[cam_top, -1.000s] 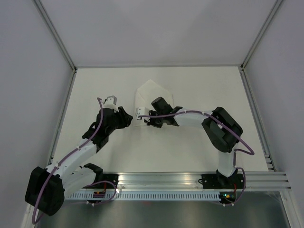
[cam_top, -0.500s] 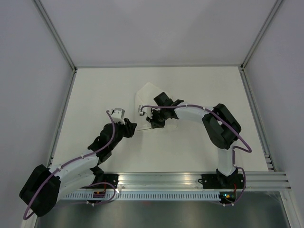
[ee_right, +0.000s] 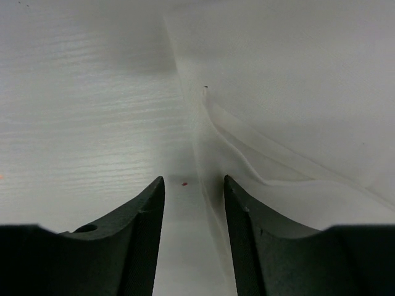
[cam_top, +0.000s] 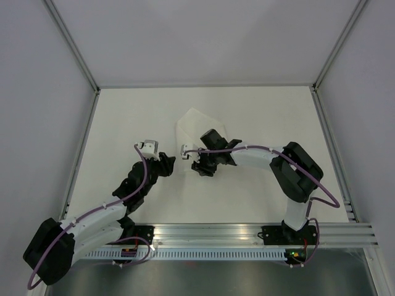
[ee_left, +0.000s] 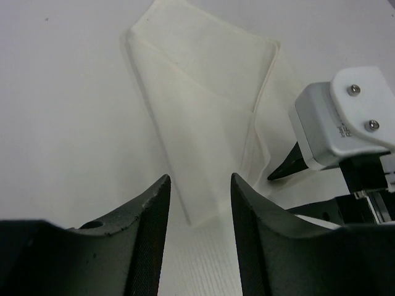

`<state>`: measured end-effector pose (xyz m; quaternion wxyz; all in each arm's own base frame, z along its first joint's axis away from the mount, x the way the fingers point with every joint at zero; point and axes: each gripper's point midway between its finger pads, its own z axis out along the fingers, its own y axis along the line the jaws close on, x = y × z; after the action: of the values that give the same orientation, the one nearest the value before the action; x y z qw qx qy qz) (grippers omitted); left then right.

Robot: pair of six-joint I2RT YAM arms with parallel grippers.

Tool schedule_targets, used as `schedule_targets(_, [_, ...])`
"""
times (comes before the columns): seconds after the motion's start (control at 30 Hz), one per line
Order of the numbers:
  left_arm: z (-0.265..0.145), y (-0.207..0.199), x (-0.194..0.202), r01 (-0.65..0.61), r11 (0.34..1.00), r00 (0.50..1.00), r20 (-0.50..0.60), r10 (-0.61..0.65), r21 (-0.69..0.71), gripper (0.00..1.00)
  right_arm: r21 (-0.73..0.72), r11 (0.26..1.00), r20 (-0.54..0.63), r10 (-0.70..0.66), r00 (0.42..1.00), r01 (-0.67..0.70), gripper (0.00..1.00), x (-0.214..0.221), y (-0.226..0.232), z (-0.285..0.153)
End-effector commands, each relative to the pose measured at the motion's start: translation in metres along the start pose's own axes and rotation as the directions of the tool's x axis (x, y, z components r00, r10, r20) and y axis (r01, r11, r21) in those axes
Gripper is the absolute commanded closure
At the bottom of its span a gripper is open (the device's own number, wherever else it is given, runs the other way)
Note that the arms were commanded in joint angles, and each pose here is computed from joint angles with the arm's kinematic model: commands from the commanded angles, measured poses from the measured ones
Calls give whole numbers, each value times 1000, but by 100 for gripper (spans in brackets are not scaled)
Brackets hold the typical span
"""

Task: Fold the napkin, place the utensils inside, and roll it up
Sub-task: Roll the napkin with the utensil

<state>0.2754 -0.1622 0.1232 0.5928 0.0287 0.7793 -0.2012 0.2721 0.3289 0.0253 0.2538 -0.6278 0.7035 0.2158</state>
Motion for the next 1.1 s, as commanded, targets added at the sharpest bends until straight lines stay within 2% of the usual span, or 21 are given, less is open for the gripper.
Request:
schedule_targets(0.0, [-1, -3, -27, -1, 1000, 997, 74, 2, -9, 50, 125, 991, -11, -39, 999, 40, 49, 0, -7, -11])
schedule_targets(0.13, [-3, 1, -30, 11, 999, 996, 90, -8, -33, 50, 211, 973, -14, -97, 995, 98, 48, -3, -12, -18])
schedule_targets(0.5, [-5, 7, -38, 37, 997, 992, 124, -29, -63, 46, 287, 935, 34, -227, 973, 209, 44, -20, -10, -43])
schedule_targets(0.77, [-5, 9, -37, 40, 997, 991, 127, -30, -73, 46, 293, 914, -34, -284, 958, 281, 43, 12, -4, -37])
schedule_targets(1.07, [-6, 10, -36, 39, 996, 991, 130, -29, -77, 45, 394, 855, -34, -353, 935, 337, 43, 14, -11, -34])
